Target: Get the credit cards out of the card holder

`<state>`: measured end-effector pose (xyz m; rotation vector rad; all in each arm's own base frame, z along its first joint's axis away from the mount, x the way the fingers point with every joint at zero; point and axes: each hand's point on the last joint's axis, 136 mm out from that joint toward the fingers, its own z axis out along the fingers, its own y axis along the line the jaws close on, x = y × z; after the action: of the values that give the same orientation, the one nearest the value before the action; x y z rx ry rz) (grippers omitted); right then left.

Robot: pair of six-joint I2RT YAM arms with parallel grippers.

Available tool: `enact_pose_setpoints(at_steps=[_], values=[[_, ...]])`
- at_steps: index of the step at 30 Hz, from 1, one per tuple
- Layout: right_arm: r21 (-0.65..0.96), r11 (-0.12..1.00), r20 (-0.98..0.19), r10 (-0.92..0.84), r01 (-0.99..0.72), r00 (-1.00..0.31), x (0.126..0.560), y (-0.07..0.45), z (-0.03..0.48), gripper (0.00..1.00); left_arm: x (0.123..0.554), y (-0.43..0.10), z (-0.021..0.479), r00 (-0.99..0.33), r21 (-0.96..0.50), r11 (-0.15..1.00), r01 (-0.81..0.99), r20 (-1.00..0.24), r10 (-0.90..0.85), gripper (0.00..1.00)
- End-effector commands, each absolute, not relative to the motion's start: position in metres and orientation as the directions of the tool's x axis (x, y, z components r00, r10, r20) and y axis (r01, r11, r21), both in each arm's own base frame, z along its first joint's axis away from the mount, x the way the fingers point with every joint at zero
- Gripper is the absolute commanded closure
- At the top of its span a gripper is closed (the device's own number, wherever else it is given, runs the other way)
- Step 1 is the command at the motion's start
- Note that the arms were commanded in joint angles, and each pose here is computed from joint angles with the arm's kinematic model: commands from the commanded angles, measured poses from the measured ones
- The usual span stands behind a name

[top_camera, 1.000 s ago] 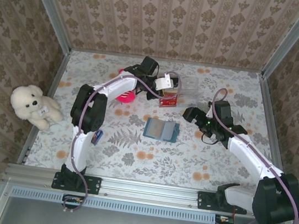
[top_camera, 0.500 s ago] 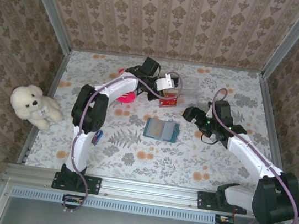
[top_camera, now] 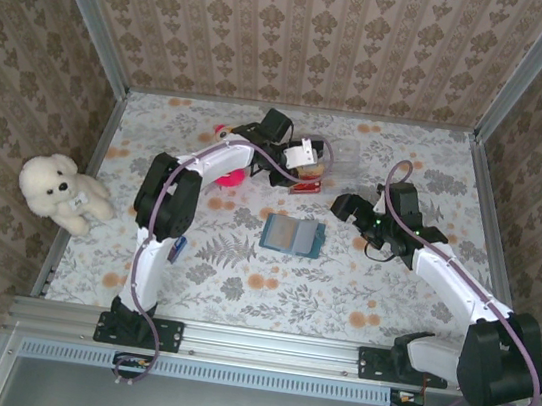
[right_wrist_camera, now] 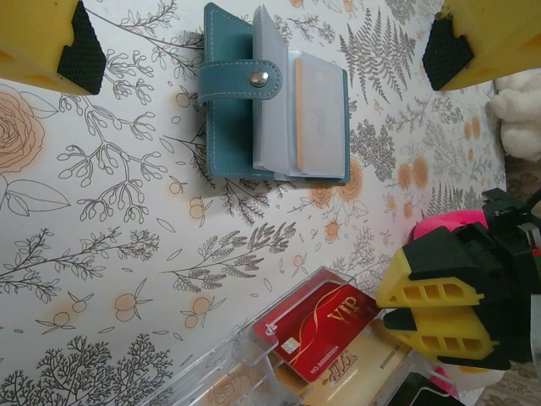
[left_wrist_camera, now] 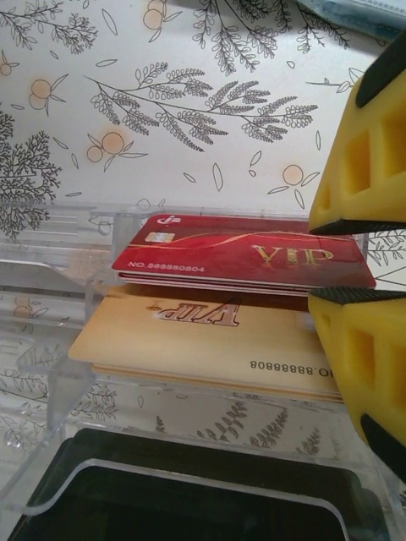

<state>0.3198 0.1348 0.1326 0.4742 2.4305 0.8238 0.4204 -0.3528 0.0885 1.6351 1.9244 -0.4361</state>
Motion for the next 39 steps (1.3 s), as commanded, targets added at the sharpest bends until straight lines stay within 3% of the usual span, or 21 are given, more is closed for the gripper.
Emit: enact_pose_setpoints(at_steps=[1,8,17,24,26,28,31,39], values=[[0.665,0.735,-0.362,0.473,0.133,-0.803,0.316,0.138,0.139,0.00,0.422,-0.350,0.107,-0.083,0.124,0.207,0.971,-0.632,0.770,0.71],[0.685,0.722,-0.361,0.454,0.099,-0.815,0.316,0.145,0.144,0.00,0.419,-0.344,0.174,-0.133,0.072,0.291,0.954,-0.768,0.626,0.65],[0.556,0.830,-0.407,0.316,0.043,-0.857,0.300,0.173,0.148,0.04,0.426,-0.279,0.218,-0.370,-0.028,0.659,0.752,-0.845,0.386,0.54],[0.414,0.910,-0.430,0.168,-0.028,-0.887,0.292,0.220,0.137,0.08,0.416,-0.204,0.214,-0.528,-0.175,0.852,0.494,-0.839,0.133,0.36],[0.364,0.930,-0.421,0.115,-0.052,-0.900,0.292,0.237,0.126,0.08,0.408,-0.189,0.208,-0.552,-0.185,0.880,0.437,-0.828,0.100,0.32],[0.325,0.943,-0.409,0.074,-0.070,-0.909,0.291,0.252,0.117,0.09,0.403,-0.172,0.203,-0.570,-0.185,0.917,0.353,-0.820,0.053,0.15],[0.270,0.959,-0.386,0.030,-0.082,-0.922,0.293,0.270,0.102,0.11,0.394,-0.150,0.195,-0.585,-0.186,0.948,0.260,-0.811,0.001,0.03],[0.097,0.995,-0.352,0.014,-0.022,-0.936,0.303,0.264,0.068,0.12,0.371,-0.100,0.180,-0.662,-0.331,0.943,0.015,-0.710,-0.239,0.00]])
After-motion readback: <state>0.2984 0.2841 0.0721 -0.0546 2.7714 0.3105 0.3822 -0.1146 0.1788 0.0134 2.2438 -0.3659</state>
